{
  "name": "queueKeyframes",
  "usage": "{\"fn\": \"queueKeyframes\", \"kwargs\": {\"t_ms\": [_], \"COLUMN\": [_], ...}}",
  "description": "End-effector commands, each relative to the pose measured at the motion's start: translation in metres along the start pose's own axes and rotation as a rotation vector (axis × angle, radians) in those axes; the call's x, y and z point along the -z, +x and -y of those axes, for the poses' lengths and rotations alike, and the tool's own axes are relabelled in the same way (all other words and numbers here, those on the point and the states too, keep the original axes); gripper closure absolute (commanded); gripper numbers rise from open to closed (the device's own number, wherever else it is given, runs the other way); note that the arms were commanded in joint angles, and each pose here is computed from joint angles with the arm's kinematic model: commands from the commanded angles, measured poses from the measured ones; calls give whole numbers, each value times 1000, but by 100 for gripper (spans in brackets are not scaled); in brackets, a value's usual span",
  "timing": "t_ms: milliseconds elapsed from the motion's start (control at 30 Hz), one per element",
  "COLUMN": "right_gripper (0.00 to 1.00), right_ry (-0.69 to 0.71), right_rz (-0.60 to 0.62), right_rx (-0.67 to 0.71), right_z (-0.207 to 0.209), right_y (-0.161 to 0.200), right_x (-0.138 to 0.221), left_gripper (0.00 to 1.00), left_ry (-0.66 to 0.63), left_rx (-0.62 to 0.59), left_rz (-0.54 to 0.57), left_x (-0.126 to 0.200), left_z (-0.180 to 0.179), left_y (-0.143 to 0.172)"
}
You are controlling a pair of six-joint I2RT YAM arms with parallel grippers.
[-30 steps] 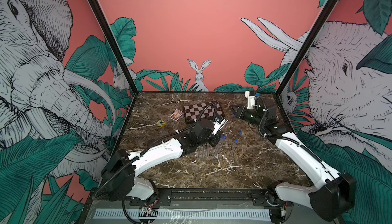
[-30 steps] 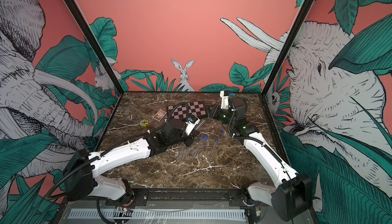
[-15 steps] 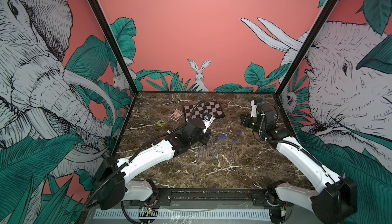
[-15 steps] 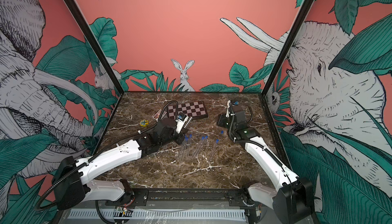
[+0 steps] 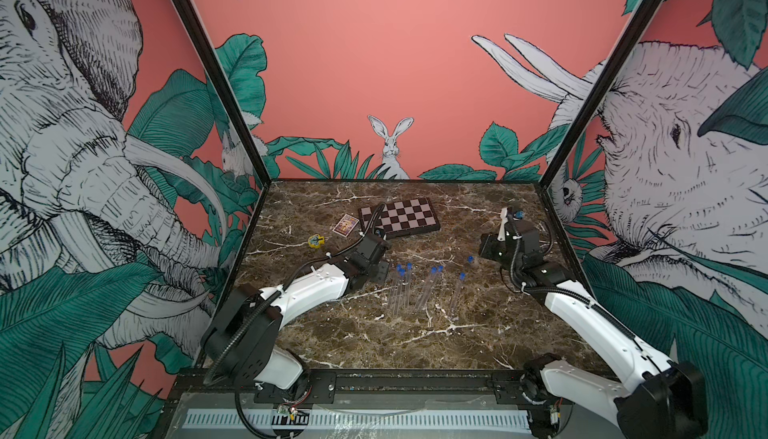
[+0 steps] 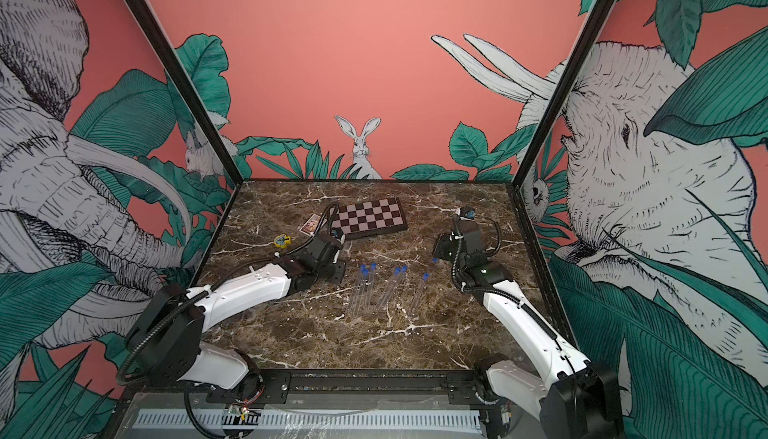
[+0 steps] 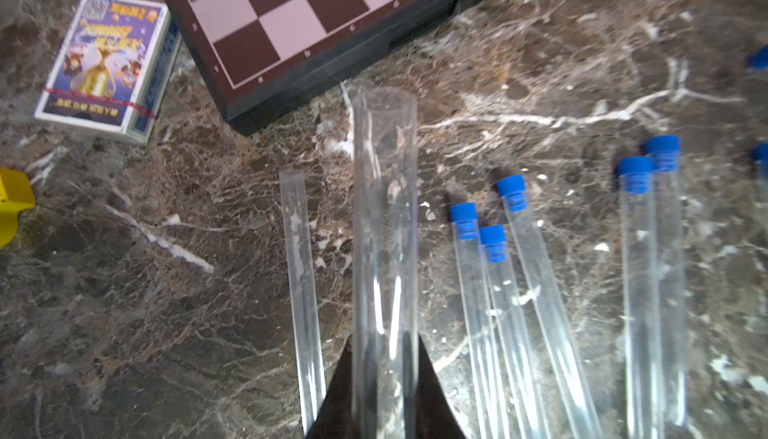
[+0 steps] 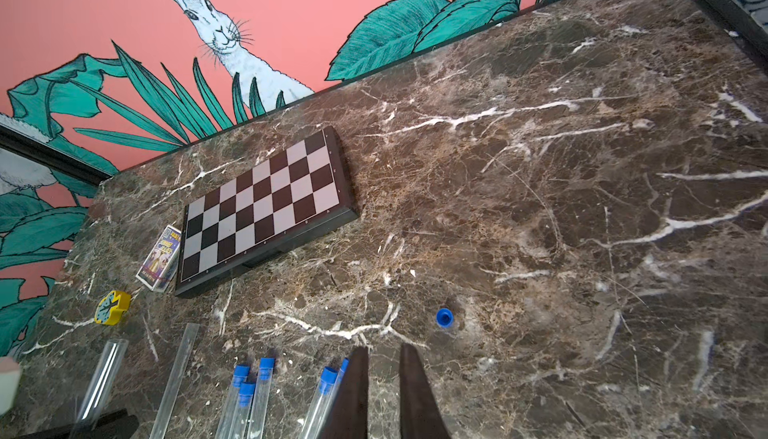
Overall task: Remove stoppers from test tubes
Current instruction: Place the test tube at the center of the board.
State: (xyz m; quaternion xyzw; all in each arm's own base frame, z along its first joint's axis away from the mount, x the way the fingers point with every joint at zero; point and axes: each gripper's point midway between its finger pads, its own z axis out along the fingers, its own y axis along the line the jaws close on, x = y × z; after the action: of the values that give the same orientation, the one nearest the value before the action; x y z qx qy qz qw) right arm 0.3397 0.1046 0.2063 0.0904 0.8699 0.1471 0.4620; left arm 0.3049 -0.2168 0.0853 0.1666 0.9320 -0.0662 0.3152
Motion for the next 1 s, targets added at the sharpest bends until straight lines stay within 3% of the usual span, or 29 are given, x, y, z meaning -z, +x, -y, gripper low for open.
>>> {"fn": "queueKeyframes", "kwargs": {"t_ms": [0, 600, 967], "right_gripper": [100, 100, 100], "right_ry": [15, 1, 0], "right_rz": [38, 31, 32], "right_rx": [0, -12, -13], "right_z": [5, 9, 10], "right_y": [-5, 2, 2], "right_x": [4, 7, 7], "left_gripper": [100, 100, 85], "left_ry": [-29, -32, -112], "left_rx": [82, 106, 73], "left_rz": [-17, -76, -58], "left_x": [-13, -57, -68], "left_z": [-12, -4, -3], "left_y": [2, 25, 44]}}
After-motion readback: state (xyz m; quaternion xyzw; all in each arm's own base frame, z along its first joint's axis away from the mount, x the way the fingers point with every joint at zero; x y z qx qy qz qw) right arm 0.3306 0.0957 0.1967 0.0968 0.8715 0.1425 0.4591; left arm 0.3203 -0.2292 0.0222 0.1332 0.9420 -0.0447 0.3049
